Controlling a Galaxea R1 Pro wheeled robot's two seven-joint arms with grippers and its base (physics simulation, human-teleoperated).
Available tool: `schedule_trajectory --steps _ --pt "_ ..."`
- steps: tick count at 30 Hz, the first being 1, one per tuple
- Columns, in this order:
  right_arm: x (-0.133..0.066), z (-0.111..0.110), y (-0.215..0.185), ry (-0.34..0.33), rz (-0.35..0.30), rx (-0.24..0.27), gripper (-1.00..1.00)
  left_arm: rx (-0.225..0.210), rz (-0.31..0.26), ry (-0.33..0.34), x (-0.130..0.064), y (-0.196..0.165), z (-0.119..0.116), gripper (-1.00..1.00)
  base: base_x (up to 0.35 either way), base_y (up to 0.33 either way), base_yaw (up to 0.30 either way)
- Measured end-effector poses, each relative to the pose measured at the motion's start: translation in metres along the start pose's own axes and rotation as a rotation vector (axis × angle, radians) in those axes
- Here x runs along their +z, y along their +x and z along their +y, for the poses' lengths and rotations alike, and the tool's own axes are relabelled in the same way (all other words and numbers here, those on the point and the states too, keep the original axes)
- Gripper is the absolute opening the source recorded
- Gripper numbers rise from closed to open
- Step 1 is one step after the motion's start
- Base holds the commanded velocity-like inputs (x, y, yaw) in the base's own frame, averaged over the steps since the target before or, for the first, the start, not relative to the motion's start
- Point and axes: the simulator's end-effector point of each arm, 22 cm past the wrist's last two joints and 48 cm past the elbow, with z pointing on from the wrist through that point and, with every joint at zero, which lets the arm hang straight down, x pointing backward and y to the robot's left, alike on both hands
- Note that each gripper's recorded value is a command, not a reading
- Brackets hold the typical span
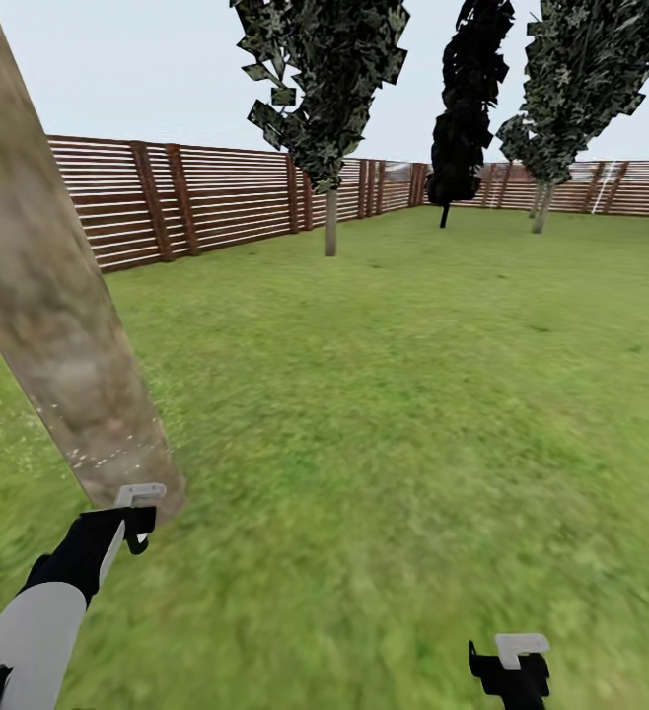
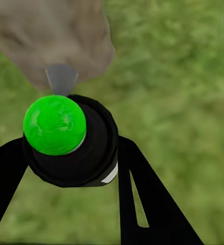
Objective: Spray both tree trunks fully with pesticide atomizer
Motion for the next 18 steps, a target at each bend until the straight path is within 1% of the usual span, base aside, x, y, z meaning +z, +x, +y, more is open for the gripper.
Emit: schedule_trajectory --steps 10,13,16,18 --pt "-0.0001 0.0000 0.0000 0.000 0.000 0.000 1.00 0.000 -0.001 -0.005 -0.0003 -0.0008 0.0030 -1.00 0.228 -0.204 0.277" --pt "0.0001 0.0001 0.0000 0.000 0.000 0.000 1.00 -0.001 0.001 -0.007 0.0000 0.0001 0.0042 -1.00 0.058 -0.103 0.277" --pt "0.0002 0.0000 -0.0001 0.000 0.000 0.000 1.00 -0.044 0.001 -0.008 0.0001 0.0013 0.0086 -1.00 0.004 -0.009 0.277" --pt "0.0002 0.0000 0.0000 0.000 0.000 0.000 1.00 -0.053 -0.008 0.001 -0.0007 -0.0067 0.0027 -1.00 0.000 -0.001 0.277"
